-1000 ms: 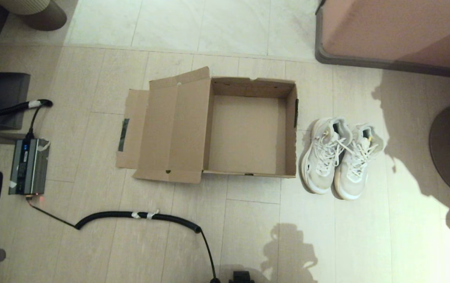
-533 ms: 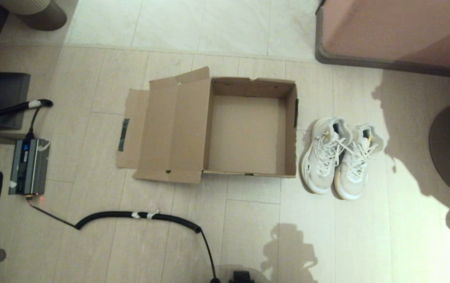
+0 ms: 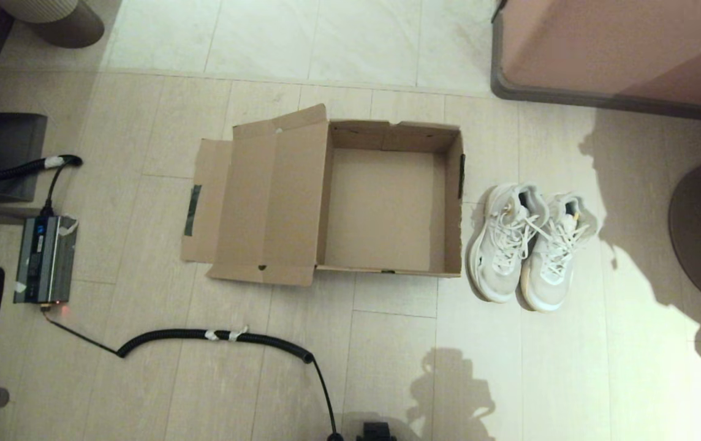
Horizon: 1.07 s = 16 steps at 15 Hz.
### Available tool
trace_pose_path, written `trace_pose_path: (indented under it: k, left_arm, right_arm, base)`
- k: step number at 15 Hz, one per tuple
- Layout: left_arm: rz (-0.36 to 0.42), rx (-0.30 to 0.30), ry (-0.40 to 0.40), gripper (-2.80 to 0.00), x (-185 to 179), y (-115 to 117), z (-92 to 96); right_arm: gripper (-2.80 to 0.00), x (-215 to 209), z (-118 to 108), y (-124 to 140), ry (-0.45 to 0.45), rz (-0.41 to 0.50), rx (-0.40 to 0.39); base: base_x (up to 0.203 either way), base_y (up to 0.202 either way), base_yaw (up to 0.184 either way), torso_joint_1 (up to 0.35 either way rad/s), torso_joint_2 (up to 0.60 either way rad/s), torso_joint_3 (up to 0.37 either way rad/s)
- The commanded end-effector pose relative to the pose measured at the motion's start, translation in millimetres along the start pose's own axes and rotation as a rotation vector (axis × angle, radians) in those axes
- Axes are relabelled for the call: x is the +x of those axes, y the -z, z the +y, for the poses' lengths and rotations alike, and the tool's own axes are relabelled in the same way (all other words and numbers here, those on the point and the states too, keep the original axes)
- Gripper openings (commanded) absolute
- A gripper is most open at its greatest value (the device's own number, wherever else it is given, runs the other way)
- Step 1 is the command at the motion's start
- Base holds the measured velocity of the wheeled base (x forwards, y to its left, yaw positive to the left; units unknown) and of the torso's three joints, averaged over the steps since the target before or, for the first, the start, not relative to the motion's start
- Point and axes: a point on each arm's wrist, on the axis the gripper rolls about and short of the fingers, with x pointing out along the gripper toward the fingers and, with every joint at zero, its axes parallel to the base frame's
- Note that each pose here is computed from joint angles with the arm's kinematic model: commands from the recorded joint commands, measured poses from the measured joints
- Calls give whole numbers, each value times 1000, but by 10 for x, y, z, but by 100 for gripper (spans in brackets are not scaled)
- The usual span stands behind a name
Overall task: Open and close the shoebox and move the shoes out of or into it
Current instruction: Close the shoe box
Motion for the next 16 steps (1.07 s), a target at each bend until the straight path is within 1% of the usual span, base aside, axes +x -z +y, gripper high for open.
trace_pose_path:
  k: [1,2,4,5,6,7,9,10,11,12,13,14,15,16]
  left_arm:
    - [66,-58,18,-280,174,-412,-18]
    - [131,-118,34,-280,354,-605,-27]
    - [249,-251,58,-280,798,-860,-45]
    - [298,-314,63,-280,1058,-915,-53]
    - [335,-365,65,-280,1310,-926,-56]
    - [371,-411,67,-280,1591,-899,-53]
    - [432,-480,74,-280,2057,-767,8]
    - [457,-513,73,-280,2287,-680,97]
    - [472,-546,77,-280,2507,-591,214]
    - [469,-568,94,-280,2691,-522,325]
    - [453,-581,112,-280,2886,-446,445]
    - [431,-577,126,-280,3046,-380,543]
    - [415,-561,136,-280,3197,-289,630]
    - [405,-533,142,0,3342,-174,722]
  right_arm:
    - [-280,4,0,-1,0,6,0]
    - [-280,4,0,0,0,6,0]
    - [-280,3,0,-1,0,5,0]
    - [-280,3,0,-1,0,5,0]
    - [-280,3,0,-2,0,5,0]
    - [-280,3,0,-1,0,4,0]
    - [-280,4,0,-1,0,5,0]
    - [-280,4,0,-1,-1,6,-1]
    - [-280,2,2,-4,-7,4,-20]
    - [-280,3,1,-5,-3,4,-8]
    - [-280,3,1,-2,-1,5,-5]
    - [-280,3,2,-5,-6,5,-15]
    - [-280,2,1,-3,-4,5,-15]
    - [-280,3,1,-3,-4,6,-14]
  base:
    - [0,0,0,0,0,0]
    - [0,0,0,0,0,0]
    - [0,0,0,0,0,0]
    - [0,0,0,0,0,0]
    - [0,0,0,0,0,0]
    - [0,0,0,0,0,0]
    - [0,0,0,0,0,0]
    - [0,0,0,0,0,0]
    - [0,0,0,0,0,0]
    - [0,0,0,0,0,0]
    - [0,0,0,0,0,0]
    - [0,0,0,0,0,0]
    - [0,0,0,0,0,0]
    - [0,0,0,0,0,0]
